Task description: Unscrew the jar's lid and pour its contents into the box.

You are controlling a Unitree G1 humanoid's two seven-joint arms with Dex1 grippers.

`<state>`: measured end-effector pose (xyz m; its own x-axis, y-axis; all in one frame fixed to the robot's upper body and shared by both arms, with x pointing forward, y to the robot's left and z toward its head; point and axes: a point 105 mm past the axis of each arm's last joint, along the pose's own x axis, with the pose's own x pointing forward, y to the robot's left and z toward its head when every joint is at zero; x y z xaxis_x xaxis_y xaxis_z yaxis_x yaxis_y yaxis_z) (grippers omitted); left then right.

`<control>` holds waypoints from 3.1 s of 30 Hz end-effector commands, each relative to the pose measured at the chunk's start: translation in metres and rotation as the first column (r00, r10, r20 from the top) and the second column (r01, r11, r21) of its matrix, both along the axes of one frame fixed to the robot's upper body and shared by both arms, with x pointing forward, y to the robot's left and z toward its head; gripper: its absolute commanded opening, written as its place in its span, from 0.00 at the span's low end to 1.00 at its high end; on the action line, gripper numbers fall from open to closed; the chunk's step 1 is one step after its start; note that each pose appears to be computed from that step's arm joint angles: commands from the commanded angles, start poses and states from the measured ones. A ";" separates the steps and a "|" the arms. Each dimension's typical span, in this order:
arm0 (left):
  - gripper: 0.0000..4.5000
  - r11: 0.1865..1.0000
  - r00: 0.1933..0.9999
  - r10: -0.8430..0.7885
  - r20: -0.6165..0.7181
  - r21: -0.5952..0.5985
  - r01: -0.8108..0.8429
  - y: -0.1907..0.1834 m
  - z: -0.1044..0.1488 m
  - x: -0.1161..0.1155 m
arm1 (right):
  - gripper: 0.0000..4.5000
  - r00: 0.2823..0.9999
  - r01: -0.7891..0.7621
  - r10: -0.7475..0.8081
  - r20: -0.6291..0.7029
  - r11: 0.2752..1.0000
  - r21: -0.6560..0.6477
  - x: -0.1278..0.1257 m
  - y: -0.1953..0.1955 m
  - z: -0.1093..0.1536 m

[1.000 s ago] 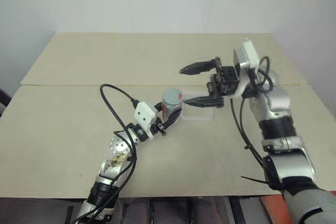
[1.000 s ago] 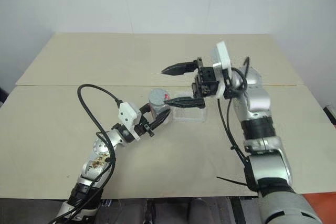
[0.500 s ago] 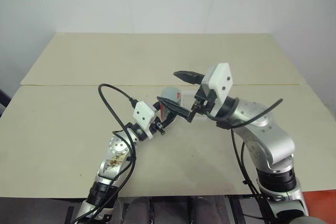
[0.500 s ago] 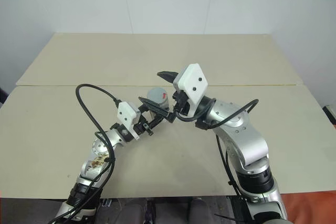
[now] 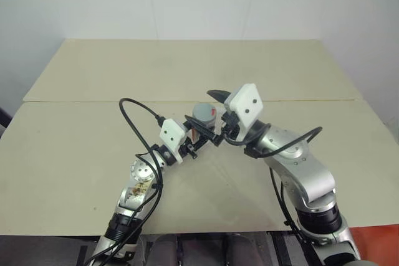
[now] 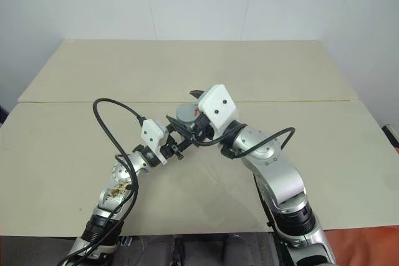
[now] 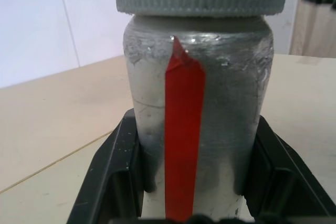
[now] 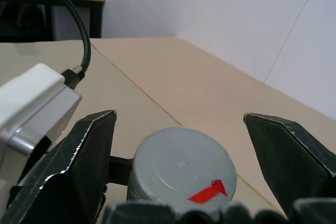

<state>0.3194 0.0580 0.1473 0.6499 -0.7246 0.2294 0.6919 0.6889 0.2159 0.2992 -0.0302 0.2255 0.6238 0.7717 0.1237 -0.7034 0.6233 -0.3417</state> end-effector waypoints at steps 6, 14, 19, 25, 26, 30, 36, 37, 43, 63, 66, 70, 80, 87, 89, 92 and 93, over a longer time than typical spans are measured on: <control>0.45 1.000 0.998 -0.010 0.055 -0.027 0.011 -0.001 0.014 -0.003 | 1.00 0.998 0.032 -0.033 0.044 0.999 0.030 0.007 -0.001 0.010; 0.45 0.999 0.999 -0.019 0.043 -0.033 0.020 -0.002 0.013 -0.005 | 1.00 0.998 0.039 -0.041 0.045 0.998 0.047 0.008 -0.005 0.012; 0.45 0.999 0.999 -0.012 0.043 -0.030 0.013 -0.001 0.012 -0.003 | 1.00 0.997 0.061 -0.063 0.035 0.996 0.058 0.009 -0.010 0.012; 0.45 0.999 0.999 -0.011 0.040 -0.031 0.012 0.000 0.012 -0.002 | 1.00 0.997 0.070 -0.072 0.027 0.996 0.062 0.007 -0.017 0.010; 0.45 0.999 0.999 -0.011 0.039 -0.031 0.012 0.000 0.012 -0.001 | 1.00 0.997 0.070 -0.072 0.023 0.995 0.067 0.006 -0.018 0.010; 0.45 1.000 0.999 -0.012 0.039 -0.028 0.013 0.000 0.012 -0.001 | 1.00 0.998 0.065 -0.066 0.023 0.996 0.064 0.002 -0.023 0.009; 0.45 1.000 0.999 -0.015 0.040 -0.023 0.016 0.001 0.012 0.000 | 1.00 0.998 0.058 -0.059 0.021 0.997 0.055 -0.005 -0.032 0.005; 0.45 1.000 0.999 -0.015 0.040 -0.023 0.016 0.002 0.012 0.000 | 1.00 0.998 0.058 -0.060 0.022 0.997 0.052 -0.006 -0.035 0.005; 0.45 1.000 0.999 -0.017 0.043 -0.018 0.018 0.002 0.012 0.001 | 1.00 1.000 0.025 -0.026 0.016 0.999 0.042 -0.016 -0.047 0.005; 0.45 0.999 0.998 -0.028 0.056 -0.017 0.029 -0.001 0.013 0.001 | 1.00 0.992 -0.105 0.101 0.072 0.992 0.063 -0.016 -0.014 0.018; 0.45 0.999 0.998 -0.028 0.058 -0.019 0.029 -0.003 0.013 0.001 | 1.00 0.995 -0.070 0.065 0.082 0.995 0.067 -0.004 -0.007 0.017; 0.45 0.999 0.998 -0.027 0.062 -0.020 0.029 -0.003 0.014 0.000 | 1.00 0.996 -0.038 0.031 0.087 0.996 0.076 0.004 -0.005 0.017; 0.45 1.000 0.998 -0.014 0.062 -0.017 0.015 0.000 0.013 0.000 | 1.00 0.997 -0.009 0.004 0.075 0.998 0.066 0.006 -0.013 0.011; 0.45 1.000 0.998 -0.016 0.060 -0.015 0.017 0.000 0.011 0.000 | 1.00 0.998 0.022 -0.026 0.065 0.998 0.066 0.003 -0.024 0.009; 0.45 1.000 0.998 -0.018 0.060 -0.014 0.019 0.000 0.011 0.001 | 1.00 0.997 0.032 -0.036 0.063 0.997 0.064 0.002 -0.028 0.009; 0.45 1.000 0.998 -0.019 0.060 -0.012 0.019 0.000 0.011 0.001 | 1.00 0.997 0.032 -0.034 0.063 0.998 0.045 -0.001 -0.036 0.007; 0.45 1.000 0.998 -0.019 0.060 -0.012 0.019 0.000 0.011 0.001 | 1.00 0.998 0.029 -0.031 0.063 0.999 0.040 -0.003 -0.038 0.007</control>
